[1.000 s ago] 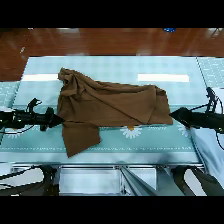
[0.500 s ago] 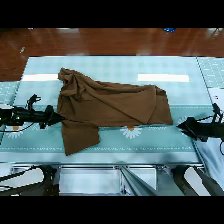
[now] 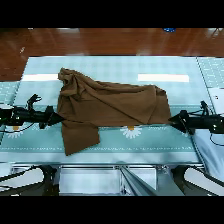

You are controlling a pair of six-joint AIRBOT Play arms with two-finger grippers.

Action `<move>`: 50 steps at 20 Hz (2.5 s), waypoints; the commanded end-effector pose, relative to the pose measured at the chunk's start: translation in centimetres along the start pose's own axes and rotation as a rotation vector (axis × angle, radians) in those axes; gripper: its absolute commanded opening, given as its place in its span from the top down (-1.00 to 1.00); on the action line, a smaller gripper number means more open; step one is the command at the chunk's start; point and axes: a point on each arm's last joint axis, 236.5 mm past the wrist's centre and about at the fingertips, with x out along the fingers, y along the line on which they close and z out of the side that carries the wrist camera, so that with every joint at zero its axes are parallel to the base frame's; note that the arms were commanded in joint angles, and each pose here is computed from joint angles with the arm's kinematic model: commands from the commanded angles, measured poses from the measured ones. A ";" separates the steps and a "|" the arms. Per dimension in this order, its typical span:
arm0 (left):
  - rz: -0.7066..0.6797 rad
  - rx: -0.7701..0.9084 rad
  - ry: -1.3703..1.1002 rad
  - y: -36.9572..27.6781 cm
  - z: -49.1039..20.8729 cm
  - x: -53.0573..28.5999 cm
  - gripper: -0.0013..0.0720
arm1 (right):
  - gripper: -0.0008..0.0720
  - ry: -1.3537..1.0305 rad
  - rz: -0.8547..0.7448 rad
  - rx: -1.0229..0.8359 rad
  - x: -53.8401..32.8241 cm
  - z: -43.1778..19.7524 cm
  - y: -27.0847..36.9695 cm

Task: Fold the shirts.

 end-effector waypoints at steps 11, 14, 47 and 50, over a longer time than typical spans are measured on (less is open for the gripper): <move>-0.144 0.150 -0.084 -6.2 2.7 -3.3 0.93 | 0.87 -0.007 0.052 -0.358 -1.8 4.4 11.8; -0.362 0.346 -0.310 -16.7 5.9 -10.4 0.93 | 0.87 -0.233 0.099 -0.511 -10.3 7.1 19.9; 0.318 0.773 -1.028 -25.8 -12.2 -34.2 0.93 | 0.87 -0.819 -0.034 -0.865 -33.5 -14.7 23.3; 0.340 0.710 -0.866 -23.9 -3.7 -28.0 0.93 | 0.87 -0.685 -0.078 -0.779 -27.0 -7.4 20.7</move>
